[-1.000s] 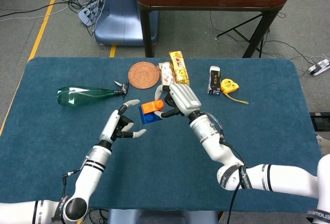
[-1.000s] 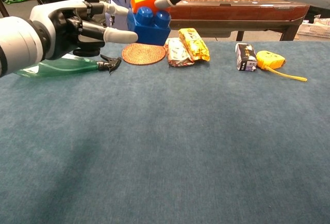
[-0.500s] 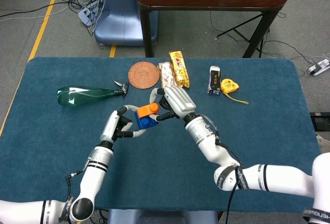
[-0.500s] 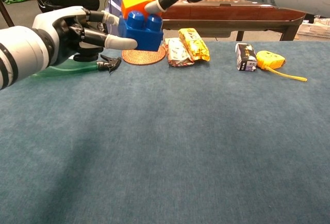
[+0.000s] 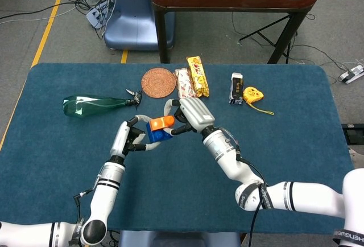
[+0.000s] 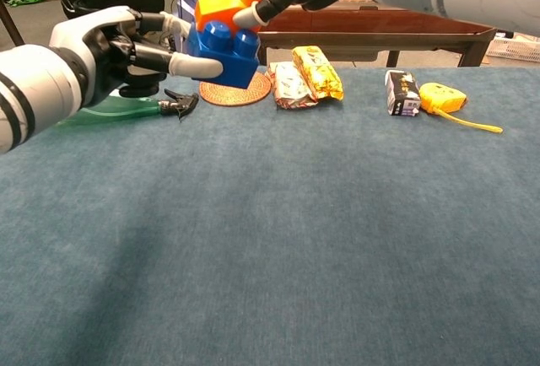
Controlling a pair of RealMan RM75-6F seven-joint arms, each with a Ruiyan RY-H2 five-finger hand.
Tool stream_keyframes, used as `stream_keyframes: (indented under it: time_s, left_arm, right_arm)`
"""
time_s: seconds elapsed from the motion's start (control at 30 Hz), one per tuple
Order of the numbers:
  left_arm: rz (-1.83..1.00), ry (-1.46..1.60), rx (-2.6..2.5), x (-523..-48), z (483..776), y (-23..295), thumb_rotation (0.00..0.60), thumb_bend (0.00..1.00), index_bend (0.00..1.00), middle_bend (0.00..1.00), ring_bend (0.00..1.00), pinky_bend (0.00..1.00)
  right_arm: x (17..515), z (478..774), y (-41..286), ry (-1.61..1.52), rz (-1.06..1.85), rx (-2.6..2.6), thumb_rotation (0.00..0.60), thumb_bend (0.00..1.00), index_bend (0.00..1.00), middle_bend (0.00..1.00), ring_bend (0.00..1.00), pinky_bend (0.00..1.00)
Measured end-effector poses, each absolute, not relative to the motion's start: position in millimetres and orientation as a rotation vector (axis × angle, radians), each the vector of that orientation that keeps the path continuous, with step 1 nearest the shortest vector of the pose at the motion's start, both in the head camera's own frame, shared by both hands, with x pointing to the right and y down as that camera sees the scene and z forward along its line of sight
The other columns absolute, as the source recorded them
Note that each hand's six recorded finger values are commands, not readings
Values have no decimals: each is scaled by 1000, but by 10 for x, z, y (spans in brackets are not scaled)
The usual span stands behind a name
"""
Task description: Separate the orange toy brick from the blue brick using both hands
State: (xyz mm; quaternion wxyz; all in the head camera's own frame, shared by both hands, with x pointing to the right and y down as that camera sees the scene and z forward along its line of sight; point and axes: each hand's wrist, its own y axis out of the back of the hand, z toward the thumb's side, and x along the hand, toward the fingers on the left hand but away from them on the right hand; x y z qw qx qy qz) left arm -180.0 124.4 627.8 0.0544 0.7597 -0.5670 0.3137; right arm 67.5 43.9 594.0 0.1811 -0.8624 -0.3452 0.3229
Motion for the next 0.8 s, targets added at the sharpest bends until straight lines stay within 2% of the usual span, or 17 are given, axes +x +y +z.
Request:
stream_keyframes:
  time_s: [0.5,0.8]
  left_arm:
    - [951,-1795,2287,-1868,6317,1277,600,0,912,1000,1000,1000]
    - [969,-1803,2265,-1901,6380,1313,600,0,925,1000,1000,1000]
  right_arm:
    - [759,5941,416,-1009,906,-2446,600,563,662,1000,1000,1000]
    - [822,5966,414,-1032,901,-2454,600,564,663,1000,1000,1000]
